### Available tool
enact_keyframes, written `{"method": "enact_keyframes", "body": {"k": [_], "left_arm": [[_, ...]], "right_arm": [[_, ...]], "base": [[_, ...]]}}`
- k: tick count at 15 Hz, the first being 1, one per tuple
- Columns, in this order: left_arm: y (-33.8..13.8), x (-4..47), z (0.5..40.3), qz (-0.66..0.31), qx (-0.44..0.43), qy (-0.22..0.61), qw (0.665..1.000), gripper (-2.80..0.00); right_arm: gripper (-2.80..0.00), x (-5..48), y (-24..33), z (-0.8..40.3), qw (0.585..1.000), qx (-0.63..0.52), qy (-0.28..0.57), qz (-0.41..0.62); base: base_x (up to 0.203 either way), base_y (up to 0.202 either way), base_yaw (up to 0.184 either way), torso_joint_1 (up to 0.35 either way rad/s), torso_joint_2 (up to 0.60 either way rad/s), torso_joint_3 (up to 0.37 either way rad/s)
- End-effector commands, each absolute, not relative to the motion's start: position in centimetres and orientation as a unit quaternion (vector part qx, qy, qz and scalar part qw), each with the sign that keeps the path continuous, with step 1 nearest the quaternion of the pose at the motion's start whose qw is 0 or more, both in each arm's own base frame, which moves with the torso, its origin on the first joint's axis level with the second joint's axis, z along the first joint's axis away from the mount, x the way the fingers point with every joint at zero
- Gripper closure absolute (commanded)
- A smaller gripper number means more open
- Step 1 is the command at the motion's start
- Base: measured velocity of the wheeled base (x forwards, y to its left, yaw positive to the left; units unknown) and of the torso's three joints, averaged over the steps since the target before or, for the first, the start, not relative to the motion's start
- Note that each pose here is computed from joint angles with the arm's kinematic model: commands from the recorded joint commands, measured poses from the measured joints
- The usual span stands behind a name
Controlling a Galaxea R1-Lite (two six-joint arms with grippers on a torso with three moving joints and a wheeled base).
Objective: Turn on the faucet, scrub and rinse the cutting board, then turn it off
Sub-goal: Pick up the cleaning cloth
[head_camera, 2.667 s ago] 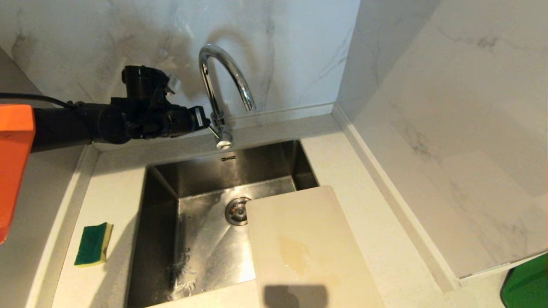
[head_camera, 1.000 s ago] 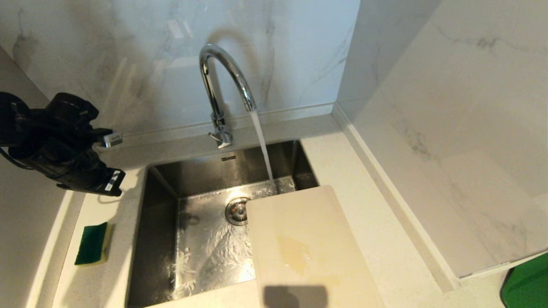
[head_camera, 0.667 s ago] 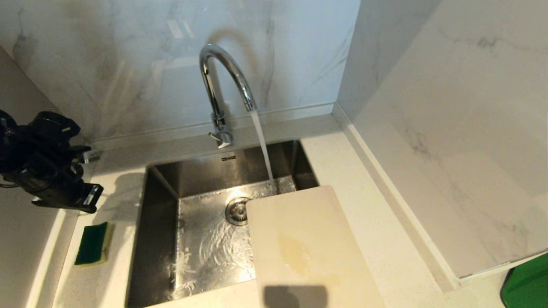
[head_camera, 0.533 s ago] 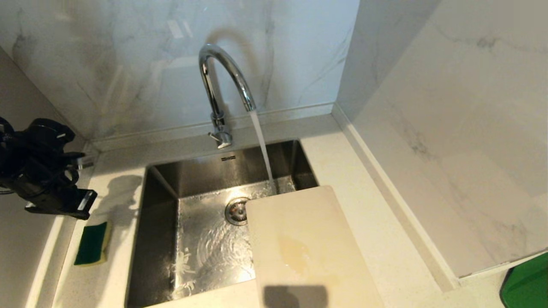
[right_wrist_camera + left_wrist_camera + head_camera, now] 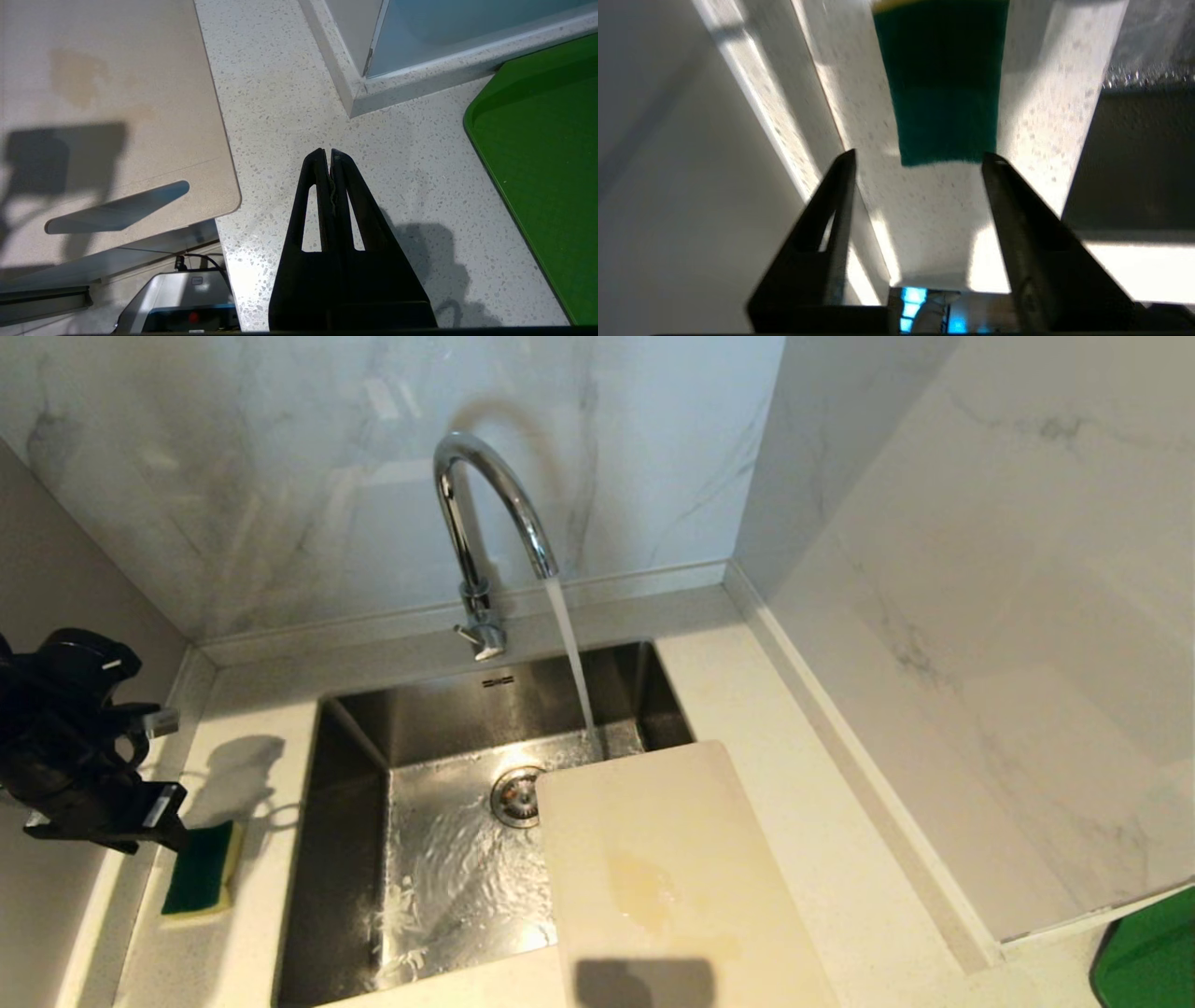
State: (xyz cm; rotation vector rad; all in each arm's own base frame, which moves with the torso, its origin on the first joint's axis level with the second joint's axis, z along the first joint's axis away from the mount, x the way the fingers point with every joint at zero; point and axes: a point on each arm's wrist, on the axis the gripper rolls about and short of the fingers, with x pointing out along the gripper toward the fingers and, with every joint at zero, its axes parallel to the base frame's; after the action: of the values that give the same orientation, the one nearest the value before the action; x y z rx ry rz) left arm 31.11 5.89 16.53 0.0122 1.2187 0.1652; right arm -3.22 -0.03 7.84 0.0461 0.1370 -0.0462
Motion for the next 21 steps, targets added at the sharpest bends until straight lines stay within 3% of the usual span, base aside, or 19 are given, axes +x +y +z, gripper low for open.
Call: {"method": "enact_keyframes", "body": {"k": [1, 9, 21], "left_arm": [[5.7, 30.3, 16.1, 0.076, -0.007, 0.582, 0.809, -2.8], [5.5, 30.3, 14.1, 0.082, -0.092, 0.595, 0.795, -2.8], [6.5, 31.8, 11.1, 0.088, -0.102, 0.615, 0.777, -2.8]], "right_arm": [[0.0, -3.2, 0.0, 7.8, 0.997, 0.023, 0.069, -0.023], [0.0, -3.2, 0.0, 7.8, 0.997, 0.023, 0.069, -0.023], [0.0, -3.2, 0.0, 7.8, 0.997, 0.023, 0.069, -0.023]], "base": [[0.0, 0.0, 0.0, 0.0, 0.0, 0.0], [0.0, 0.0, 0.0, 0.0, 0.0, 0.0], [0.0, 0.0, 0.0, 0.0, 0.0, 0.0]]}}
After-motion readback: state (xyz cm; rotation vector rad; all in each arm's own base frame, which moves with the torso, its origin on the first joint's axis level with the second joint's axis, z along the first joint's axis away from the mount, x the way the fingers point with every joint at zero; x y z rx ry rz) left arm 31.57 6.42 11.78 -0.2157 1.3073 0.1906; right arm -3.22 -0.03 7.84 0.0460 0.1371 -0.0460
